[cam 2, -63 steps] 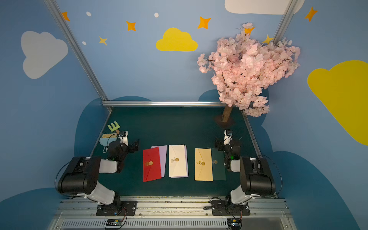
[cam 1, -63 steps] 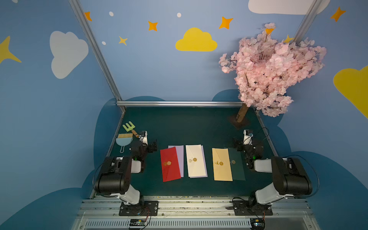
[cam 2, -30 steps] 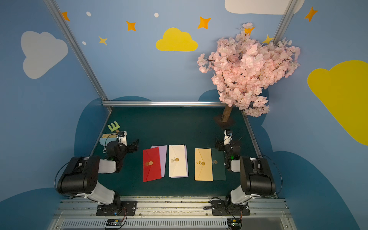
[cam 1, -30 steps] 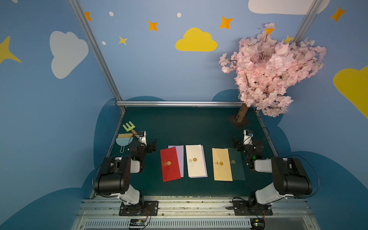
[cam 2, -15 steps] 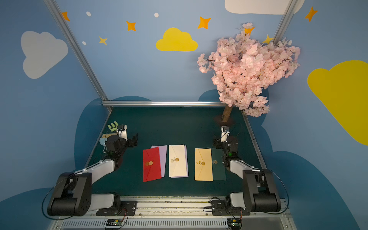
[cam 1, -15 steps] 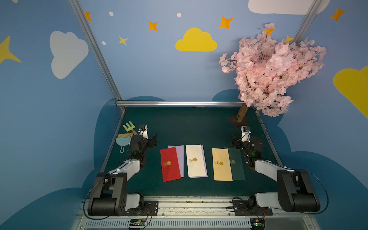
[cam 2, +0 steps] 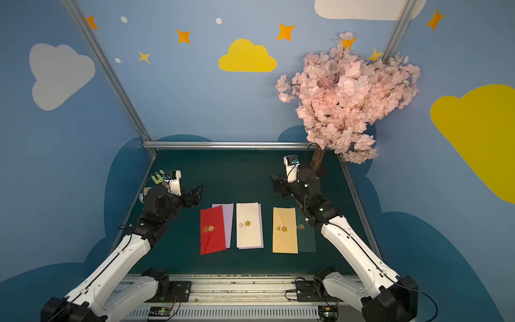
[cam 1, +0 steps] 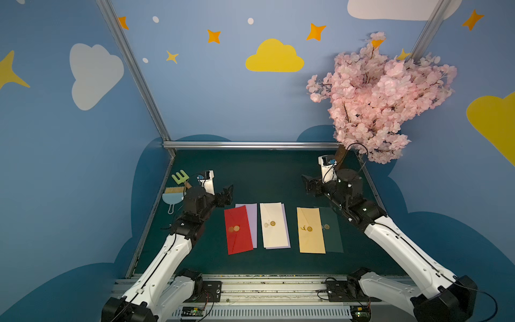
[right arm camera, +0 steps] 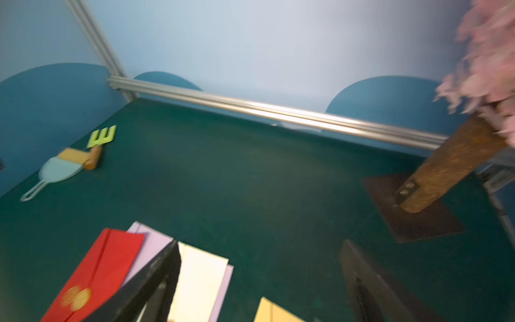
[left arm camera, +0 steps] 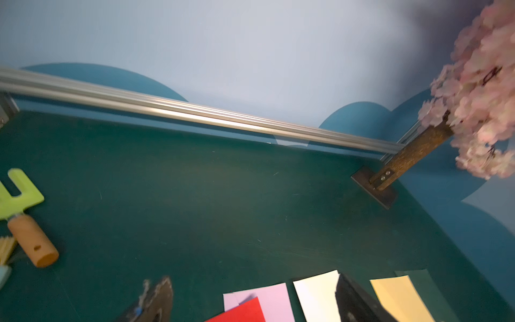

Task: Open the envelope
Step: Pick up the envelope from the envelope.

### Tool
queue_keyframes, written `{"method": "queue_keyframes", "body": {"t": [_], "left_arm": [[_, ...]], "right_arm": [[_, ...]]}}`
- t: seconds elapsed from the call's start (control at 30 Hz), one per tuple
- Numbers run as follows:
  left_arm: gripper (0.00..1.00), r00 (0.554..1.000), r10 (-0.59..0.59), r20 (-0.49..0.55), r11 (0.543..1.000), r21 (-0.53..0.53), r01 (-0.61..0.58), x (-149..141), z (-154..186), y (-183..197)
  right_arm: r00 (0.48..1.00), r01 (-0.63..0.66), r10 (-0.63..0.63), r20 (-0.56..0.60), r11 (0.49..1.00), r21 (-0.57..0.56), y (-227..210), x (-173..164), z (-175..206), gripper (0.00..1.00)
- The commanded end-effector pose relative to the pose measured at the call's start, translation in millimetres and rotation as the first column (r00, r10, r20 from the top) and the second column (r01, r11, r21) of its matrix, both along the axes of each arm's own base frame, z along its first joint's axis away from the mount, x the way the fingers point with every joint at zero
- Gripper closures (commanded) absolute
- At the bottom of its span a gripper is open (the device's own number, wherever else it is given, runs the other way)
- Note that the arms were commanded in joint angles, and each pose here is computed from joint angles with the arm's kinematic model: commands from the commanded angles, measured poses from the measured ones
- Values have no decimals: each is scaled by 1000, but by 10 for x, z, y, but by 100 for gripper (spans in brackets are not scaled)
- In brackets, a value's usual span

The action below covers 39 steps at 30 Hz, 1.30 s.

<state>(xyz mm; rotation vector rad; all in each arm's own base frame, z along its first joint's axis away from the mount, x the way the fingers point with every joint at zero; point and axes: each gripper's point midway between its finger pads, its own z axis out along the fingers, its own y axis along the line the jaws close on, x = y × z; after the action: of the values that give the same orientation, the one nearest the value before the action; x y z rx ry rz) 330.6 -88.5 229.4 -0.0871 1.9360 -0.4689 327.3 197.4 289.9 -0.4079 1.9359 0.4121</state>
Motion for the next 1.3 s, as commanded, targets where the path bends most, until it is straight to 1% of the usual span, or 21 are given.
{"method": "queue_keyframes", "body": {"t": [0.0, 0.07, 0.17, 0.3, 0.4, 0.43, 0.5, 0.57, 0.63, 0.77, 0.87, 0.9, 0.93, 0.97, 1.17, 1.23, 1.27], "left_arm": [[11, 966, 62, -251, 989, -113, -93, -227, -484, 44], [17, 936, 52, -349, 983, -146, -110, -319, -638, 8], [23, 884, 39, -466, 971, -192, -144, -457, -862, -43], [28, 829, 13, -559, 956, -237, -175, -614, -1124, -107], [32, 793, 21, -609, 949, -237, -206, -731, -1295, -90], [36, 778, 22, -628, 948, -235, -217, -785, -1364, -86], [43, 753, 14, -658, 944, -239, -227, -880, -1491, -90], [47, 729, 2, -684, 940, -247, -235, -970, -1595, -104], [50, 718, -20, -696, 933, -270, -236, -1031, -1668, -138], [48, 698, -20, -716, 931, -268, -248, -1127, -1785, -126], [48, 702, -31, -712, 927, -283, -246, -1136, -1820, -143], [48, 704, -31, -709, 926, -285, -246, -1129, -1831, -144], [50, 700, -64, -711, 922, -311, -232, -1142, -1826, -198], [50, 700, -71, -711, 920, -317, -229, -1138, -1839, -211], [50, 670, -74, -739, 924, -304, -233, -1169, -1965, -220], [49, 667, -76, -741, 923, -305, -234, -1174, -1983, -222], [49, 667, -77, -741, 923, -305, -233, -1175, -1984, -224]], "right_arm": [[956, -99, 111, -273, 994, 55, 352, -289, -418, 9], [913, -178, 209, -351, 977, 119, 676, -417, -495, 9], [840, -264, 327, -432, 944, 199, 1086, -589, -599, 9], [737, -346, 460, -495, 886, 307, 1512, -754, -776, 9], [658, -364, 512, -552, 858, 363, 1746, -799, -937, 9], [635, -368, 525, -567, 850, 376, 1820, -808, -985, 9], [595, -366, 534, -600, 845, 390, 1929, -824, -1079, 9], [559, -359, 533, -635, 846, 395, 2010, -825, -1194, 9], [533, -362, 544, -648, 839, 406, 2087, -820, -1278, 9], [487, -360, 550, -678, 834, 418, 2201, -780, -1447, 9], [454, -360, 559, -694, 828, 431, 2289, -766, -1542, 9], [448, -360, 560, -697, 827, 433, 2308, -757, -1563, 9], [443, -359, 558, -702, 828, 431, 2329, -752, -1592, 9], [442, -356, 555, -705, 830, 430, 2343, -733, -1611, 9], [418, -351, 556, -718, 828, 438, 2421, -675, -1699, 10], [409, -348, 555, -724, 829, 439, 2437, -643, -1760, 11], [405, -345, 556, -726, 828, 442, 2446, -619, -1779, 13]]}}
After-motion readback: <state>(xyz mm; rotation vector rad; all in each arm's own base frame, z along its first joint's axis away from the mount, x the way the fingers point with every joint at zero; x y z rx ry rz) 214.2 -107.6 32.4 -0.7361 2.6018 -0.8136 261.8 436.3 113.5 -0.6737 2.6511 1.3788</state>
